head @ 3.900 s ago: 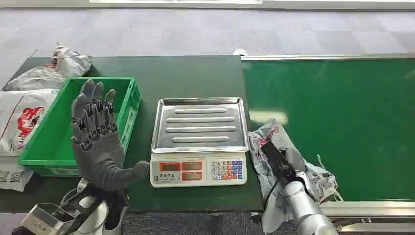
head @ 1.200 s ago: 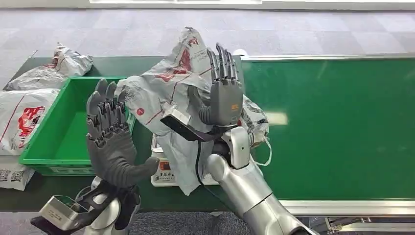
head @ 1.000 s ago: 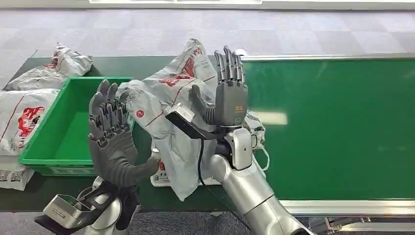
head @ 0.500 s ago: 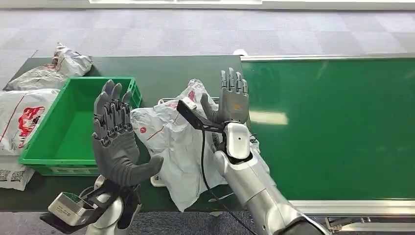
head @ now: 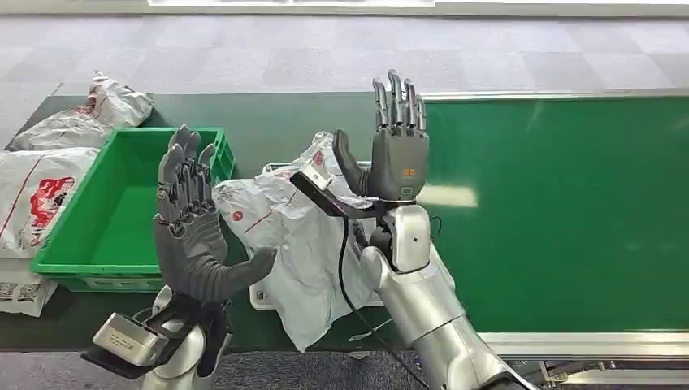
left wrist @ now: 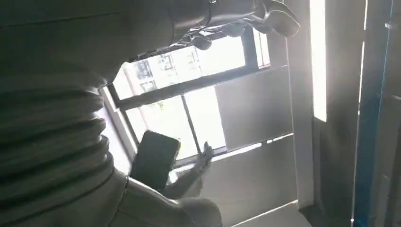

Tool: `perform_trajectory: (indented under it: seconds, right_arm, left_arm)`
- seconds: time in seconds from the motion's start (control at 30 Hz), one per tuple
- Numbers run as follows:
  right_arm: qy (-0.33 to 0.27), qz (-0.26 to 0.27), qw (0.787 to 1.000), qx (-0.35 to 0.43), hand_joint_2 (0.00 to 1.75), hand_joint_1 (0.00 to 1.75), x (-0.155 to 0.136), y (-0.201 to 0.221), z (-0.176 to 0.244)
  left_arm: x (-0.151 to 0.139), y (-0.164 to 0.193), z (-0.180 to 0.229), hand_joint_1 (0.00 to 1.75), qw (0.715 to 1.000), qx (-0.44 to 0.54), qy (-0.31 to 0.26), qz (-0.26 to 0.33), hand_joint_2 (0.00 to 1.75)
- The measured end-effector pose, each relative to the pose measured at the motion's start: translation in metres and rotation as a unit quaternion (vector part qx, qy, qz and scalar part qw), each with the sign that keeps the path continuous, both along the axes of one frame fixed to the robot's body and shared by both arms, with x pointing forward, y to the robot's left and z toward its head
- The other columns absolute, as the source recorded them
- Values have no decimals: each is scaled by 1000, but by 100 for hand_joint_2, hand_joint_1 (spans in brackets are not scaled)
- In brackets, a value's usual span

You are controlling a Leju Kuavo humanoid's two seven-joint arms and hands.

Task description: Moved the parcel from conveyor to table for the left to box.

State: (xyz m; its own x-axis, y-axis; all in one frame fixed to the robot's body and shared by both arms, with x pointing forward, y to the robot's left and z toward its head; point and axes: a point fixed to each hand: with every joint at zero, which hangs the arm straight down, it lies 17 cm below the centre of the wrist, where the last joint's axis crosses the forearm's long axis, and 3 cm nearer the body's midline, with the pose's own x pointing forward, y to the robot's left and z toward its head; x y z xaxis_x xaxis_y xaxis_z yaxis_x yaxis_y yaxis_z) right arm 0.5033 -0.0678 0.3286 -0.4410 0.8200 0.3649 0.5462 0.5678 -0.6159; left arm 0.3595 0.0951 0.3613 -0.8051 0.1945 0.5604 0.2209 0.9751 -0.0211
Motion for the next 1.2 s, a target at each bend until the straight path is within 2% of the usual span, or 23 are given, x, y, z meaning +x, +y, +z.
perform_trajectory:
  seconds: [0.07, 0.13, 0.23, 0.4, 0.53, 0.57, 0.63, 0.7, 0.77, 0.83, 0.9, 1.07, 1.2]
  right_arm:
    - [-103, 33, 993, 55, 0, 0, -35, -27, 56]
    - [-188, 32, 974, 122, 0, 0, -70, -74, 99]
    - [-259, 9, 953, 160, 0, 0, -111, -120, 128]
    - [-311, -18, 935, 172, 0, 0, -150, -152, 148]
    - [-329, -29, 928, 174, 0, 0, -164, -163, 155]
    - [-332, -30, 926, 175, 175, 0, -166, -164, 157]
    - [-338, -31, 924, 176, 175, 0, -170, -167, 158]
    - [-350, -25, 918, 186, 175, 0, -175, -173, 159]
    - [-360, -22, 912, 197, 175, 0, -180, -182, 156]
    - [-365, -12, 905, 217, 175, 0, -184, -190, 149]
    - [-368, -7, 902, 227, 175, 0, -186, -194, 144]
    - [-362, -3, 902, 236, 175, 0, -184, -196, 140]
    - [-353, 1, 905, 238, 175, 0, -178, -192, 136]
  left_arm:
    - [6, 2, -7, 0, 1000, 6, 11, 15, 175]
    - [16, 1, -19, 0, 998, 26, 26, 43, 175]
    - [32, -4, -39, 0, 992, 76, 48, 91, 175]
    - [40, -9, -55, 0, 989, 93, 65, 94, 175]
    - [42, -11, -60, 0, 988, 97, 71, 94, 175]
    - [43, -11, -61, 0, 988, 97, 72, 94, 175]
    - [45, -12, -63, 0, 987, 106, 75, 100, 175]
    - [62, -17, -80, 0, 969, 176, 99, 145, 175]
    - [86, -27, -112, 0, 930, 289, 133, 185, 175]
    - [110, -35, -158, 0, 877, 405, 164, 200, 175]
    - [125, -39, -198, 0, 839, 476, 180, 193, 175]
    - [141, -44, -268, 0, 776, 574, 212, 150, 175]
    - [145, -58, -289, 0, 746, 621, 210, 117, 175]
